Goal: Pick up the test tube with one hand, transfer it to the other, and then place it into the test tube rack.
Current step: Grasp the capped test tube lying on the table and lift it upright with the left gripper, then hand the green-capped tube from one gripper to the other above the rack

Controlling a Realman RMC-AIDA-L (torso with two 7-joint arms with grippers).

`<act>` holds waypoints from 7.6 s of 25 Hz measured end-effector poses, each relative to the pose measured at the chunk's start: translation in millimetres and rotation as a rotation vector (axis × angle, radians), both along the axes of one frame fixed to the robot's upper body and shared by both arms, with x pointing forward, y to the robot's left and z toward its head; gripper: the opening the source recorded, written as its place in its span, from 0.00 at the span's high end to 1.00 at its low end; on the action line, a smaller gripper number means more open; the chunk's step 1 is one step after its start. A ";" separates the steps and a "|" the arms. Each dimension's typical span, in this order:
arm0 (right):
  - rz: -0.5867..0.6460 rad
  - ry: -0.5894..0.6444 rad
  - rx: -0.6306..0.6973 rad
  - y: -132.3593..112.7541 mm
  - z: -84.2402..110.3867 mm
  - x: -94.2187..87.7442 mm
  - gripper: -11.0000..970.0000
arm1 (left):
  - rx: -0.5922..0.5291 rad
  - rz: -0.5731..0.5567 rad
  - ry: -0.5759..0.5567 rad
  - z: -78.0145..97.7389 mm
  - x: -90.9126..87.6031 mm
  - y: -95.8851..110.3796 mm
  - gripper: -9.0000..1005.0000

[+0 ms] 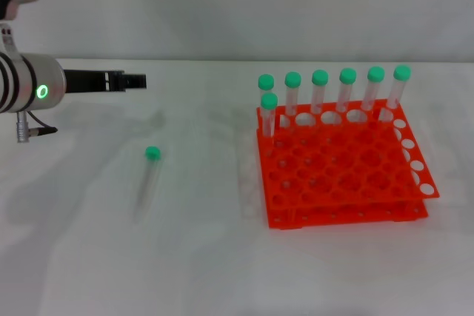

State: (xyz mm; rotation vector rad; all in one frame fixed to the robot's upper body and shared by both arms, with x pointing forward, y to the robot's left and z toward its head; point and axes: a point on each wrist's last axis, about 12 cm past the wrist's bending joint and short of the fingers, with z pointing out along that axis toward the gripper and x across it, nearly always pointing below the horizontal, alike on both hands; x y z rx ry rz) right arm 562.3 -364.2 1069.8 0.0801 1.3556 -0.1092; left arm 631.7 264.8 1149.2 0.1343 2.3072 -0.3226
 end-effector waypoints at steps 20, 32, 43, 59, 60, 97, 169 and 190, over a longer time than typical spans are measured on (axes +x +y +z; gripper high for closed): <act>0.032 -0.009 0.018 3.9 4.3 6.5 0.10 | 0.051 -0.106 0.239 -4.3 -15.0 -21.4 0.11; 0.037 -0.015 0.016 5.9 6.2 9.1 0.10 | 0.042 -0.098 0.350 -19.4 -21.3 -22.0 0.11; 0.039 -0.017 0.020 8.2 5.4 8.7 0.10 | 0.114 -0.114 0.407 -28.9 -17.6 -26.4 0.11; 0.044 -0.020 0.030 10.4 5.5 9.2 0.10 | 0.126 -0.139 0.433 -36.0 -14.7 -34.9 0.11; 0.044 -0.020 0.030 10.5 5.5 9.2 0.10 | 0.129 -0.141 0.434 -35.9 -14.6 -35.2 0.11; 0.041 -0.011 0.032 9.8 3.8 8.6 0.10 | 0.223 -0.182 0.525 -28.8 -7.8 -52.6 0.11; 0.419 -0.099 0.388 45.4 15.9 4.5 0.10 | 0.437 -0.458 -0.560 19.8 3.4 -139.0 0.81; 0.833 -0.034 0.408 116.3 27.5 10.4 0.13 | 0.412 -0.573 -0.767 3.1 -21.8 -170.2 0.81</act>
